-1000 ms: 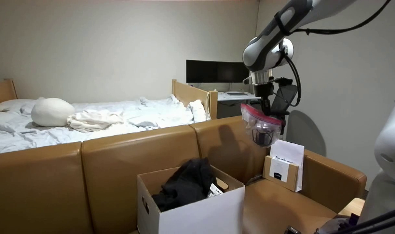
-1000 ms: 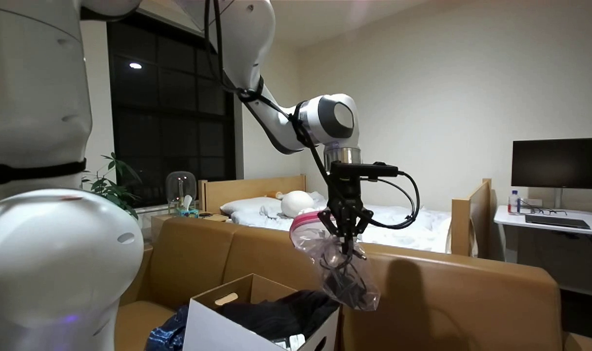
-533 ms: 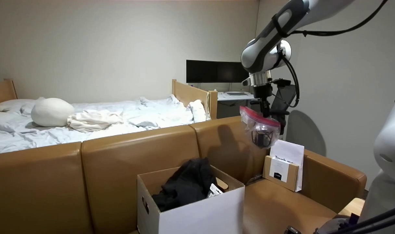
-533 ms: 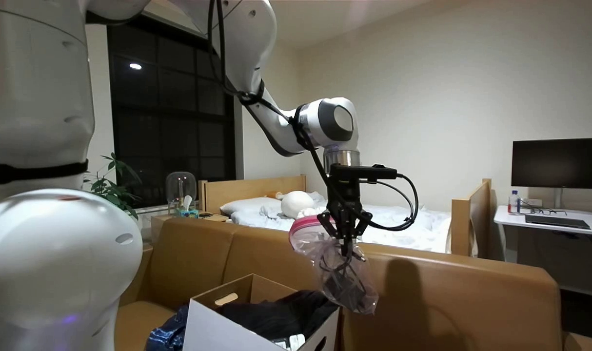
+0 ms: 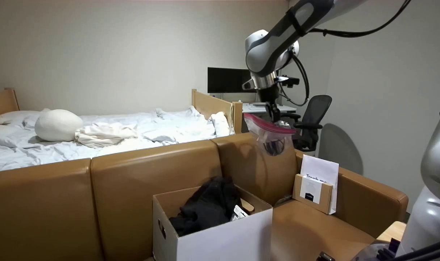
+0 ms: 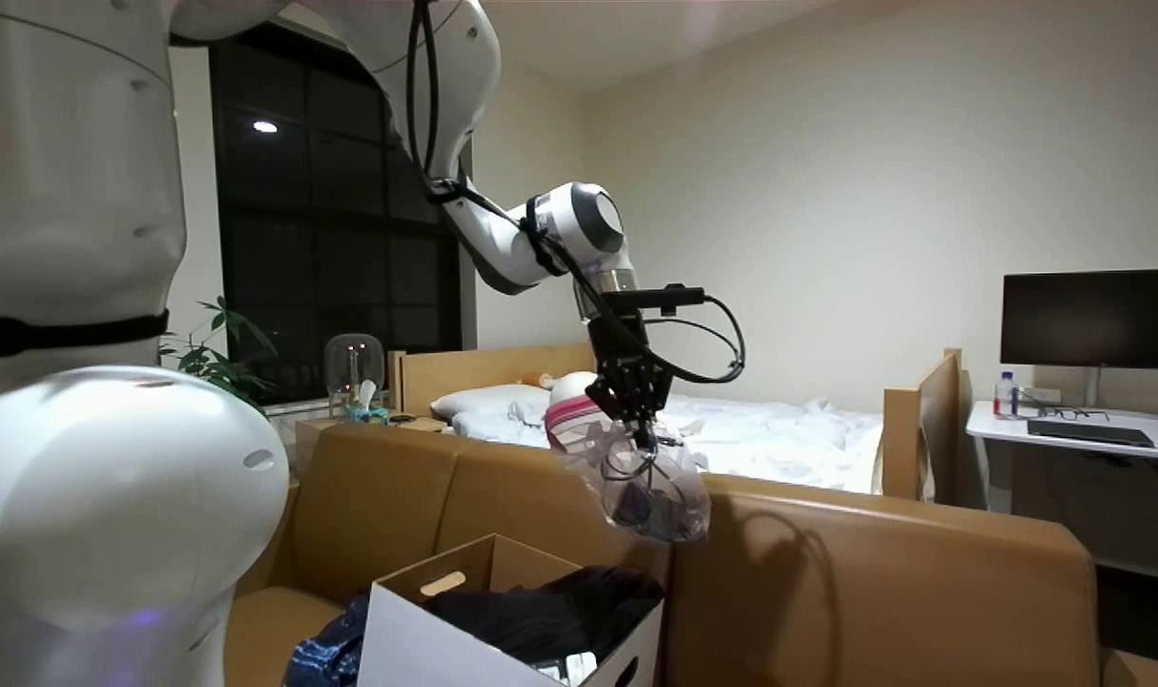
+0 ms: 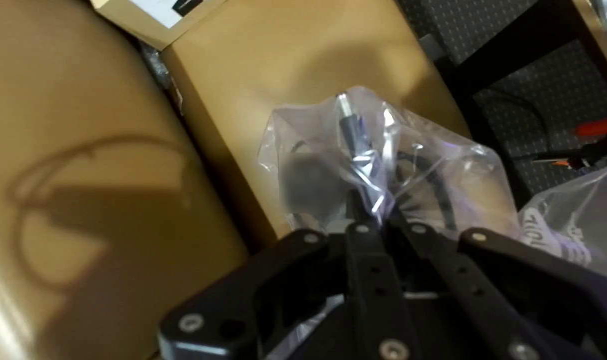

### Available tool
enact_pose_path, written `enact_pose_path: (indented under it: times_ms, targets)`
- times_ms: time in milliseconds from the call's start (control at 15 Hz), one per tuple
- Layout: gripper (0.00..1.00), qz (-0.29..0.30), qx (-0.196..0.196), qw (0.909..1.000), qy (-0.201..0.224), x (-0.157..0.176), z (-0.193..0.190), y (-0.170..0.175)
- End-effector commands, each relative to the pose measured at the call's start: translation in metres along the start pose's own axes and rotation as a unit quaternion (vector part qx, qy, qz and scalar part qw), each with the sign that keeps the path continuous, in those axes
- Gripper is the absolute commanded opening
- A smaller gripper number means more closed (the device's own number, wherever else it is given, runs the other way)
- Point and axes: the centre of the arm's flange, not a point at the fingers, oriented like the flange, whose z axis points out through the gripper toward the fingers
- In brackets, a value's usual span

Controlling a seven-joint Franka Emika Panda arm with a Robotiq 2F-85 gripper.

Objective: Pick the plastic bag and put it in the box

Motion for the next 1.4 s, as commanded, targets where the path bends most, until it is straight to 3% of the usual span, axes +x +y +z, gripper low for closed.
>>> enact_pose_path:
  times_ms: [0,200,400,733,800,933,1200,1267,1333]
  targets:
    - [0.02,-0.095,-0.029,0.9950,-0.007,0.061,-0.051,-0.001]
    - [0.02,-0.177,-0.035,0.9836,0.000,0.134,-0.065,-0.004]
    - [0.02,-0.255,-0.031,0.9664,0.002,0.196,-0.046,-0.019]
    - [0.02,-0.380,0.013,0.9249,-0.017,0.249,0.017,-0.034]
    - [0.31,-0.403,0.024,0.9146,-0.023,0.255,0.026,-0.036]
    - [0.38,-0.446,0.042,0.8932,-0.035,0.261,0.038,-0.038]
    - [0.63,-0.520,0.071,0.8471,-0.081,0.251,0.039,-0.033]
    - [0.69,-0.529,0.071,0.8389,-0.109,0.241,0.035,-0.028]
    - [0.77,-0.522,0.066,0.8420,-0.121,0.227,0.030,-0.023]
